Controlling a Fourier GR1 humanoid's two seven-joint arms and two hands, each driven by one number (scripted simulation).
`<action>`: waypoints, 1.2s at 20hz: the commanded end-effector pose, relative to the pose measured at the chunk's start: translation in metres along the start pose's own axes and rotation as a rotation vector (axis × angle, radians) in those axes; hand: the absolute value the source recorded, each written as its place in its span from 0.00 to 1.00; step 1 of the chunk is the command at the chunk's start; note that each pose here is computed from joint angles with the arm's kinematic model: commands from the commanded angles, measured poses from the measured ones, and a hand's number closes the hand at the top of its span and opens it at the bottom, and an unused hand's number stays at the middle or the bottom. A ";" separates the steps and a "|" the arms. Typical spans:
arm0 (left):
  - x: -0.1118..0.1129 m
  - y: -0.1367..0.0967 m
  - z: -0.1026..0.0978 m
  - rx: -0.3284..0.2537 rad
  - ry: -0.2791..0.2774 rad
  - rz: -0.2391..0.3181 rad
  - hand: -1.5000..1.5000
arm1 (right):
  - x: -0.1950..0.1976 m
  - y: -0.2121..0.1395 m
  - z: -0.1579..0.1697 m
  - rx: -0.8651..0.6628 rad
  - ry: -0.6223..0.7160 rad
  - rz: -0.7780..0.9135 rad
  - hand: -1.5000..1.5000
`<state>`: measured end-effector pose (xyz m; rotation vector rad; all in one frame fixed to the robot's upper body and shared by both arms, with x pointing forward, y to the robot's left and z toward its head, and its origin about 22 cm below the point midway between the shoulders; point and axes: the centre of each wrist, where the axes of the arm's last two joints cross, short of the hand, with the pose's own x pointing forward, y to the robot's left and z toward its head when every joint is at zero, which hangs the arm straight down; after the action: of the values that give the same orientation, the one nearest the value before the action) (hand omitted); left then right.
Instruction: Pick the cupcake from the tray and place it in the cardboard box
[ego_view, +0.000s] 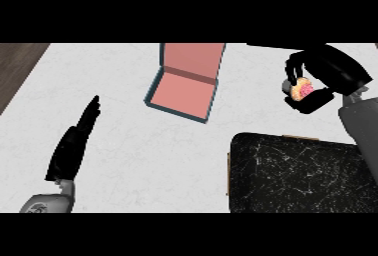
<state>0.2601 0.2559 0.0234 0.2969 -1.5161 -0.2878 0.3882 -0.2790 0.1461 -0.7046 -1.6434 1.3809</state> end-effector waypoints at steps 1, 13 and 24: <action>-0.002 0.007 -0.007 0.021 0.011 -0.011 0.50 | 0.006 -0.010 -0.028 -0.104 -0.226 -0.192 1.00; -0.002 0.017 0.004 0.051 0.055 0.014 0.50 | 0.057 -0.057 -0.113 -0.028 -0.511 -0.440 1.00; -0.019 0.011 0.014 0.057 0.045 -0.012 0.50 | 0.155 -0.032 -0.170 0.023 -0.443 -0.388 1.00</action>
<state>0.2531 0.2740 0.0148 0.3541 -1.4723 -0.2403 0.4707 -0.1101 0.2234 -0.0414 -2.0067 1.2933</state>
